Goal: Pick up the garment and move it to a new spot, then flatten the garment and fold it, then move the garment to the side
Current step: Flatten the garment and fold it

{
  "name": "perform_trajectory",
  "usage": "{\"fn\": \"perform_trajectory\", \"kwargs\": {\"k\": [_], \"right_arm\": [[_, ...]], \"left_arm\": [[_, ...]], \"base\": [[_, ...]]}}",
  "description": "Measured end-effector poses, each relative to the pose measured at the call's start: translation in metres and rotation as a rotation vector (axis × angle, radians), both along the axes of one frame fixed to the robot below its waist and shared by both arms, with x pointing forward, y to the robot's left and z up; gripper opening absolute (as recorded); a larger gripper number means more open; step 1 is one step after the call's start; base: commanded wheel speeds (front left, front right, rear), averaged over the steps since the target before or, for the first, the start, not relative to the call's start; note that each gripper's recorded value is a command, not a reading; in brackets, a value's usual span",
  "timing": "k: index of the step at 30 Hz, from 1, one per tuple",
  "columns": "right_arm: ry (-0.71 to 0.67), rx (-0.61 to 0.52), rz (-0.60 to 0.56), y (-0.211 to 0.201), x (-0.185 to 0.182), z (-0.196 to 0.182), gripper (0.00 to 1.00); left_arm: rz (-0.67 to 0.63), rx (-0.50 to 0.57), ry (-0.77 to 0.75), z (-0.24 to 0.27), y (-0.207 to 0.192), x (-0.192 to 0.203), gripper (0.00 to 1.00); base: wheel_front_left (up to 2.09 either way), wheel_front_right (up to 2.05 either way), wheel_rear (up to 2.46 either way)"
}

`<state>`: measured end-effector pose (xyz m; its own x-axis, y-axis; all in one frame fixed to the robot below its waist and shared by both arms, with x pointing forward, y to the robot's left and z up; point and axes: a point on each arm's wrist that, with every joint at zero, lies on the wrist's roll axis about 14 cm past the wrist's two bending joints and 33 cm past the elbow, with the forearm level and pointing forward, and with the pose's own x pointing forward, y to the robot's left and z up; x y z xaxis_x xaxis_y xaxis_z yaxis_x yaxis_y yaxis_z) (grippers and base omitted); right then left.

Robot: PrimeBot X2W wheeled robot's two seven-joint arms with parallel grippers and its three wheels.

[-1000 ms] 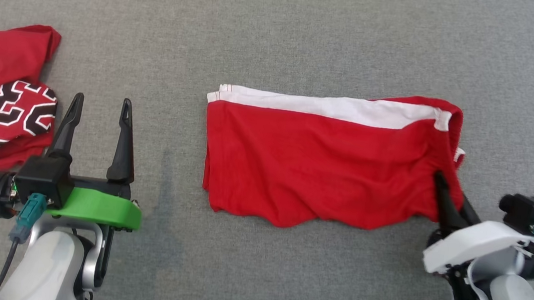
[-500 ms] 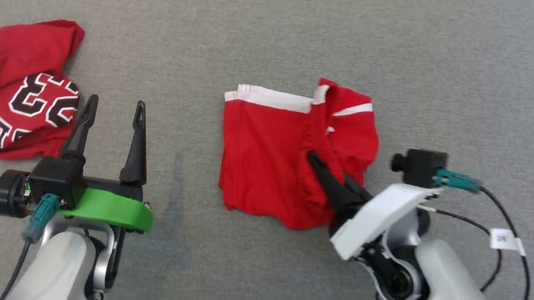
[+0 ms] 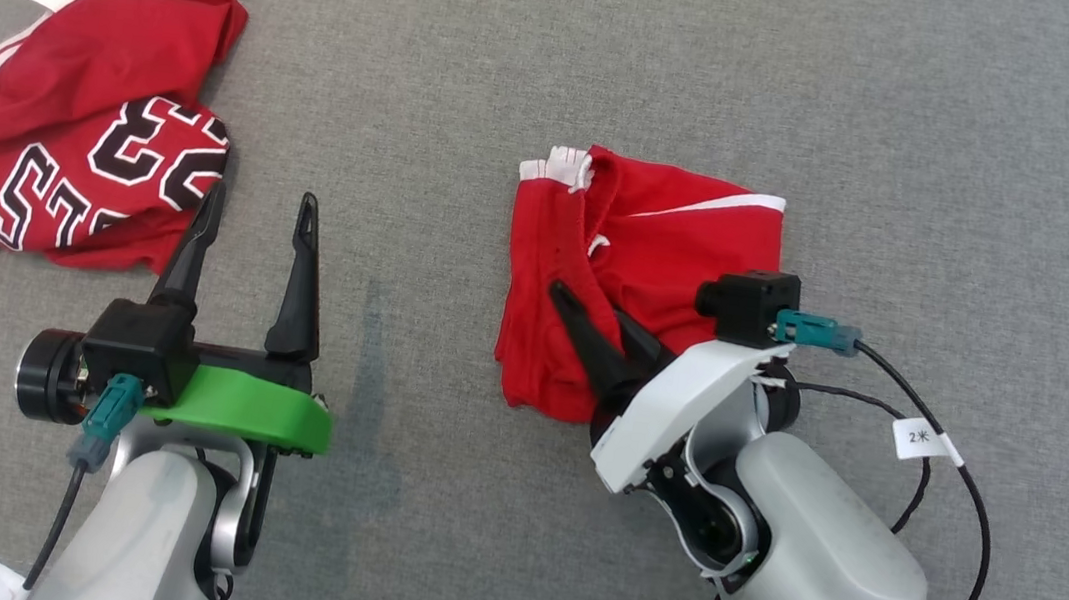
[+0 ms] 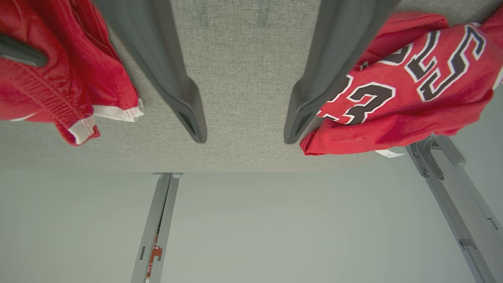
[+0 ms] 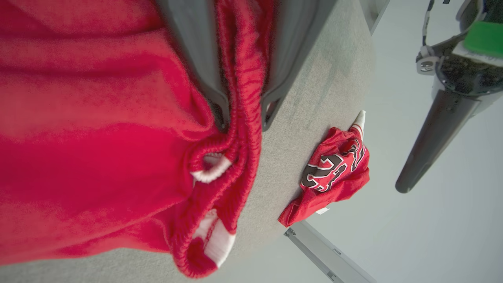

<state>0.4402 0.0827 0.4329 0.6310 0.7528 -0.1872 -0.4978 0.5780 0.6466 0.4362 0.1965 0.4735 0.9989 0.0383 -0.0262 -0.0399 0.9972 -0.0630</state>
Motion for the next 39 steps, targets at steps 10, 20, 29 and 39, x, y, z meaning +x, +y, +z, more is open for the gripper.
{"fn": "perform_trajectory", "kwargs": {"k": [10,20,29,39], "right_arm": [[-0.372,-0.049,-0.005,-0.009,0.007,0.039,1.00],[-0.592,-0.192,-0.340,-0.134,0.034,0.084,1.00],[-0.577,-0.353,-0.586,-0.230,-0.003,0.084,1.00],[-0.555,-0.384,-0.653,-0.244,-0.052,0.101,1.00]], "left_arm": [[-0.009,-0.005,-0.013,0.003,-0.004,0.002,1.00],[-0.028,0.010,-0.023,0.008,-0.008,-0.006,1.00],[-0.054,0.024,-0.030,0.014,-0.014,-0.021,1.00],[-0.095,0.029,-0.041,0.024,-0.029,-0.049,1.00]], "base": [[0.00,0.00,0.00],[0.00,0.00,0.00],[0.00,0.00,0.00],[0.00,0.00,0.00]]}}
